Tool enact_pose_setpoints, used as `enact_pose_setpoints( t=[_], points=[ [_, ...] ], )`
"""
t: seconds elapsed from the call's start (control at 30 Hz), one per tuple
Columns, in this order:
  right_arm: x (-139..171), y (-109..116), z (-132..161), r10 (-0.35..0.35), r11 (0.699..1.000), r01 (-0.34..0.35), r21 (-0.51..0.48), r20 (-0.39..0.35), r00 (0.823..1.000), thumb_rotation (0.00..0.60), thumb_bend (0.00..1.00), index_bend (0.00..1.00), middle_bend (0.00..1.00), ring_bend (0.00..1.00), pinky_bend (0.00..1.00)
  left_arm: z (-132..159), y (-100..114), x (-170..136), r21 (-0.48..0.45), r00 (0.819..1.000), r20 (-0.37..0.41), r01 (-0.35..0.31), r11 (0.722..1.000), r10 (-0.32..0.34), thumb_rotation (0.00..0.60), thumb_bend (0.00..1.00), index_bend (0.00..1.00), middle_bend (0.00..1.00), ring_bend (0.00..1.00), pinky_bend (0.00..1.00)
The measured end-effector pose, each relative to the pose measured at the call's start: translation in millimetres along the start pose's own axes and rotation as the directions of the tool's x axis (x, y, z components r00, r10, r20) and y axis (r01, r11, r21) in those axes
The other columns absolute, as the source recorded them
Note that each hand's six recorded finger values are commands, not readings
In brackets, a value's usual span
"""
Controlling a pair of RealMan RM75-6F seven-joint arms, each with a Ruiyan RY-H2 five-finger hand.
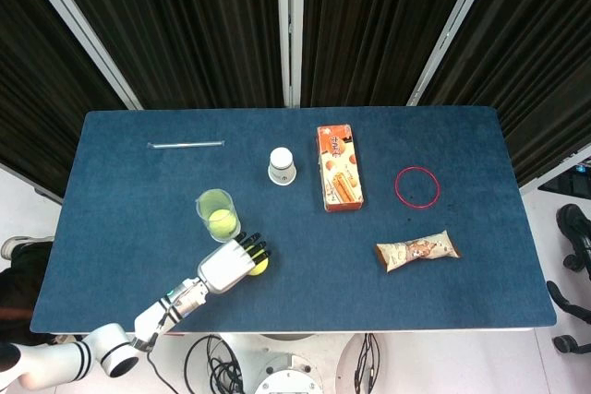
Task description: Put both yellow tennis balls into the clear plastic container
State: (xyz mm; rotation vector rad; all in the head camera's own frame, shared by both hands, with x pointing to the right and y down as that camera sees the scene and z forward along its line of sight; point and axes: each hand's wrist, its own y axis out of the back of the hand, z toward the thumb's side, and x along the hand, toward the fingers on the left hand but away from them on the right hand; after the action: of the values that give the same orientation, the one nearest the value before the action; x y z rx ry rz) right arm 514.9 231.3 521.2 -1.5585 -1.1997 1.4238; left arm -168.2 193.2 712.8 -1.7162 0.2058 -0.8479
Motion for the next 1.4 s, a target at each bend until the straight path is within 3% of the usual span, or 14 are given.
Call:
enact_pose_setpoints(
  t=[0.23, 0.47, 0.67, 0.8, 0.87, 0.97, 1.1, 1.4],
  points=[
    [-0.5, -0.1, -0.9, 0.000, 1.000, 0.000, 0.000, 0.004, 1.000, 0.600, 0.25, 0.00, 0.00, 0.00, 0.00, 1.5, 3.2, 1.4, -0.005, 0.999, 0.001, -0.050, 0.999, 0.050, 0.600, 0.25, 0.50, 0.46, 0.34, 0.51],
    [-0.5, 1.0, -0.1, -0.005, 1.000, 0.005, -0.004, 0.003, 1.000, 0.600, 0.24, 0.00, 0.00, 0.00, 0.00, 6.6, 16.1, -6.8, -0.040, 0.995, 0.003, -0.096, 0.995, 0.096, 0.600, 0.22, 0.55, 0.50, 0.38, 0.54],
    [-1.7, 1.4, 0.3, -0.005, 1.000, 0.005, 0.000, -0.001, 1.000, 0.600, 0.25, 0.00, 0.00, 0.00, 0.00, 5.5, 63.7, -35.5, -0.133, 0.977, -0.043, -0.215, 0.968, 0.211, 0.600, 0.22, 0.57, 0.52, 0.40, 0.55],
    [-2.2, -2.3, 5.5, 0.003, 1.000, -0.003, -0.006, -0.019, 1.000, 0.600, 0.24, 0.00, 0.00, 0.00, 0.00, -14.3, 114.6, -55.2, -0.158, 0.942, -0.125, -0.328, 0.931, 0.311, 0.600, 0.22, 0.58, 0.53, 0.40, 0.56],
    [-1.7, -3.1, 8.8, 0.005, 1.000, -0.005, -0.007, -0.032, 0.999, 0.600, 0.24, 0.00, 0.00, 0.00, 0.00, -28.6, 131.4, -59.4, -0.148, 0.929, -0.167, -0.355, 0.923, 0.330, 0.600, 0.22, 0.58, 0.53, 0.41, 0.56],
    [0.2, -1.5, 13.5, 0.000, 1.000, 0.000, -0.010, -0.053, 0.999, 0.600, 0.24, 0.00, 0.00, 0.00, 0.00, -49.6, 136.9, -57.6, -0.149, 0.924, -0.229, -0.345, 0.927, 0.307, 0.600, 0.22, 0.58, 0.53, 0.41, 0.56],
    [5.1, 5.7, 13.1, -0.019, 1.000, 0.018, -0.014, -0.056, 0.998, 0.600, 0.24, 0.00, 0.00, 0.00, 0.00, -79.2, 126.6, -48.1, -0.169, 0.923, -0.307, -0.292, 0.941, 0.232, 0.600, 0.24, 0.58, 0.53, 0.41, 0.56],
    [11.5, 17.7, 9.7, -0.052, 0.999, 0.051, -0.015, -0.052, 0.997, 0.600, 0.24, 0.00, 0.00, 0.00, 0.00, -104.4, 112.2, -31.3, -0.151, 0.919, -0.347, -0.251, 0.956, 0.187, 0.600, 0.25, 0.57, 0.52, 0.40, 0.56]
  ],
)
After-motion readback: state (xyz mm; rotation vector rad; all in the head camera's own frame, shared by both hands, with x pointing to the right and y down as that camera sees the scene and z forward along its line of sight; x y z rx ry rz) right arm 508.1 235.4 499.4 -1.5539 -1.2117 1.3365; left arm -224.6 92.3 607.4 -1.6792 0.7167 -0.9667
